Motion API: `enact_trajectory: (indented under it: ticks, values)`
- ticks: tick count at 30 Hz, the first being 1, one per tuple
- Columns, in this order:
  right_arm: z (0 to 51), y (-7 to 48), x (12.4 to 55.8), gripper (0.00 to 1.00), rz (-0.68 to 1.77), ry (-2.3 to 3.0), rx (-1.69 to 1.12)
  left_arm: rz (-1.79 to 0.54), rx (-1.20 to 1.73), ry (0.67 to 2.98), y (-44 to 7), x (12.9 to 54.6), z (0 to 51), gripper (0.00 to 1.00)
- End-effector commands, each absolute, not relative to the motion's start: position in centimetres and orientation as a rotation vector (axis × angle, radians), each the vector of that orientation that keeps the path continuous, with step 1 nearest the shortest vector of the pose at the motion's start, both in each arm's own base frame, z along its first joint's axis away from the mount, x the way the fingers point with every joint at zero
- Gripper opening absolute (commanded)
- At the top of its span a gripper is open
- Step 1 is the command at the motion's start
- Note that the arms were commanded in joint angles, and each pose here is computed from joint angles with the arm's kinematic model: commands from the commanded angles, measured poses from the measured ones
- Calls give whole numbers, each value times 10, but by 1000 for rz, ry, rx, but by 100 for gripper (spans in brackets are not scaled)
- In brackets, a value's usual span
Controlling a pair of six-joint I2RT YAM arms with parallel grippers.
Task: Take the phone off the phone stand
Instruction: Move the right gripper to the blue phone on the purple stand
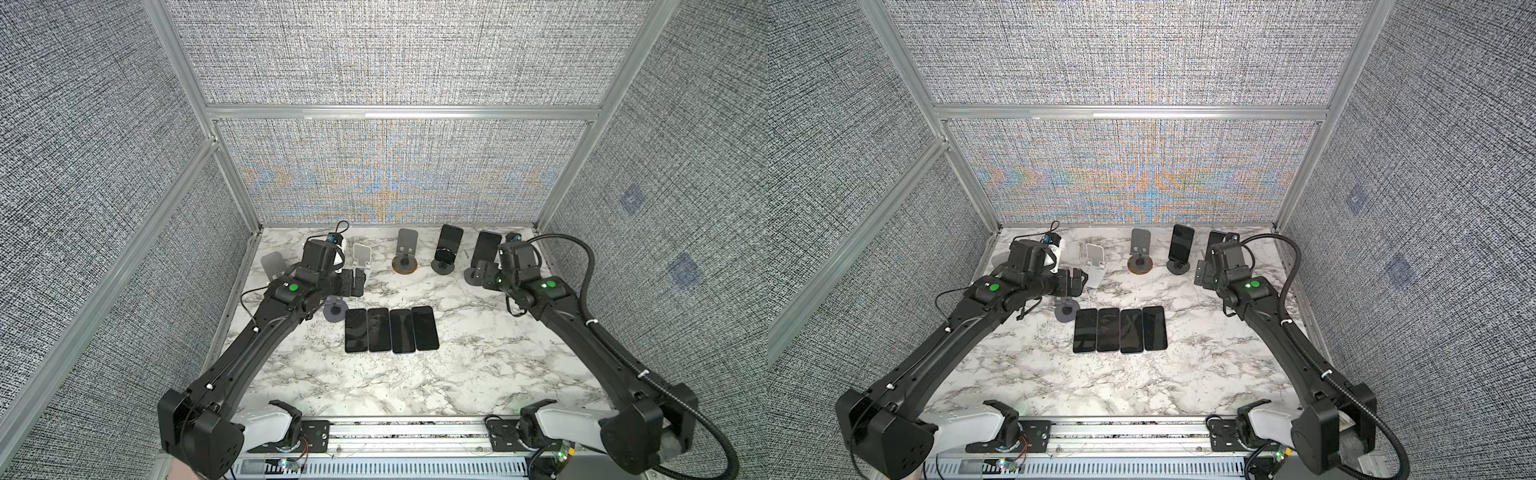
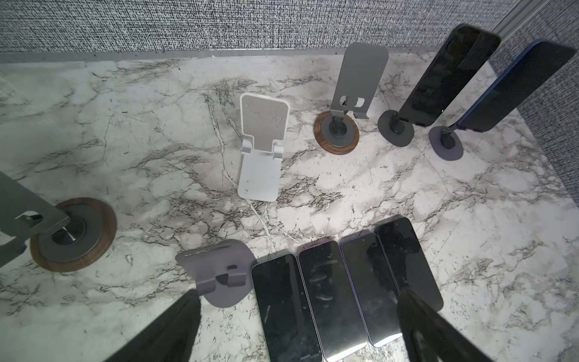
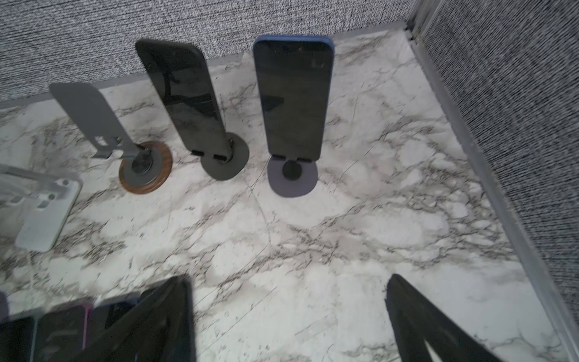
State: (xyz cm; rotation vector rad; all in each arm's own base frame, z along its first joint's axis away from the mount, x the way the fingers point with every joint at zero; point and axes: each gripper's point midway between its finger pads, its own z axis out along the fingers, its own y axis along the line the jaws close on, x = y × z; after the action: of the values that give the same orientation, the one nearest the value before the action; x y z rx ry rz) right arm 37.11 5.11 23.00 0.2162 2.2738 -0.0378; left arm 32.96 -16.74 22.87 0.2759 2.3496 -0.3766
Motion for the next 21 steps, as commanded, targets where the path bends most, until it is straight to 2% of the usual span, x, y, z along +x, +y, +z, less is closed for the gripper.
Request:
enact_trajectory:
  ticks: [1, 6, 21]
  values:
    - [238, 42, 392, 99, -67, 2262, 144, -430, 326, 2358, -174, 332, 215, 99]
    - [233, 38, 421, 99, 23, 2239, 166, -331, 369, 2398, -160, 332, 200, 99]
    - [224, 28, 466, 99, -175, 2180, 457, -285, 372, 2375, -149, 329, 206, 99]
